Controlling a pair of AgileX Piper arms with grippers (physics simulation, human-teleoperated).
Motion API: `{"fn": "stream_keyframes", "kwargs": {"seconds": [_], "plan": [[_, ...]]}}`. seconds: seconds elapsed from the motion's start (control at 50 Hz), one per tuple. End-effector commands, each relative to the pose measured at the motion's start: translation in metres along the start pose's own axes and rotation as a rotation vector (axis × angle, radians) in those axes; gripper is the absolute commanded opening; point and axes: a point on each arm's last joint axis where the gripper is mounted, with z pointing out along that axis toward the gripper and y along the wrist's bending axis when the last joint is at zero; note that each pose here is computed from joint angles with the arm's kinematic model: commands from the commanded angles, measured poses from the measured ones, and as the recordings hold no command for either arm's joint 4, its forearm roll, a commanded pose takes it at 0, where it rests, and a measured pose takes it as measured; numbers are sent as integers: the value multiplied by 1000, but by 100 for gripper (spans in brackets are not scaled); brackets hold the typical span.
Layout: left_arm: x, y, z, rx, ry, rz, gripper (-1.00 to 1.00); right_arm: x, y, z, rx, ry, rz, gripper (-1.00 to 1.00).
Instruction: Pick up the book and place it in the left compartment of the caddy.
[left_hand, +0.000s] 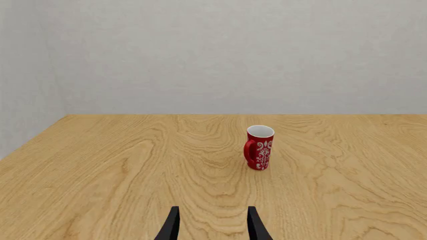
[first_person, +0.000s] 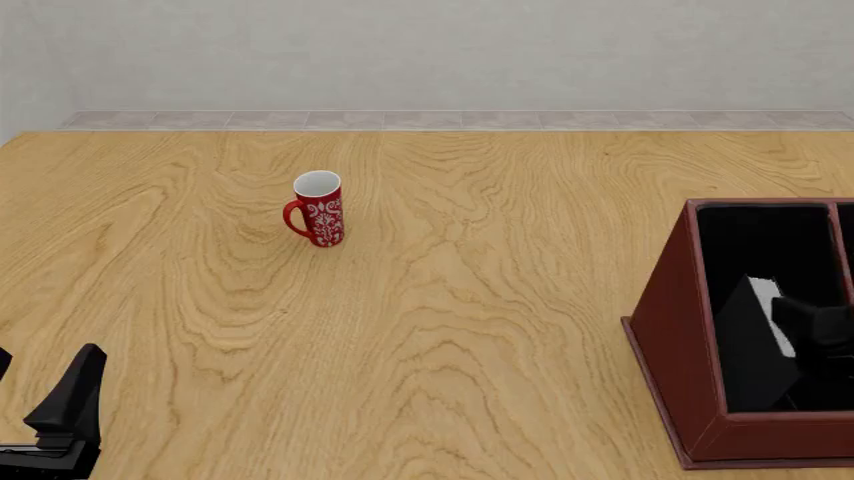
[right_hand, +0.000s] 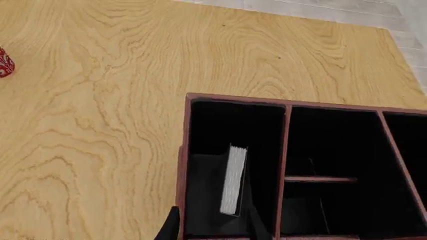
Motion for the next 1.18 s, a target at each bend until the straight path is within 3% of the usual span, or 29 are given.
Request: {"fn": "stream_keyframes", "kwargs": {"seconds": [0.02, 0.3, 0.34, 0.52, 0.6, 0.78, 0.96, 1.18], "plan": [[0, 0, 0, 0, 0, 0, 100, 2, -2, -21, 36, -61, -71, 100], [0, 0, 0, 0, 0, 0, 100, 5, 0, -44, 48, -148, -97, 100], [0, 0, 0, 0, 0, 0, 100, 6, 0, -52, 69, -180, -131, 100], [0, 0, 0, 0, 0, 0, 100, 14, 1, -62, 83, -232, -162, 100], [0, 0, 0, 0, 0, 0, 100, 13, 1, -74, 95, -265, -134, 100], [0, 0, 0, 0, 0, 0, 100, 24, 4, -81, 96, -293, -172, 100], [0, 0, 0, 0, 0, 0, 100, 36, 6, -83, 87, -312, -170, 100], [0, 0, 0, 0, 0, 0, 100, 43, 7, -102, 72, -400, -183, 100]]}}
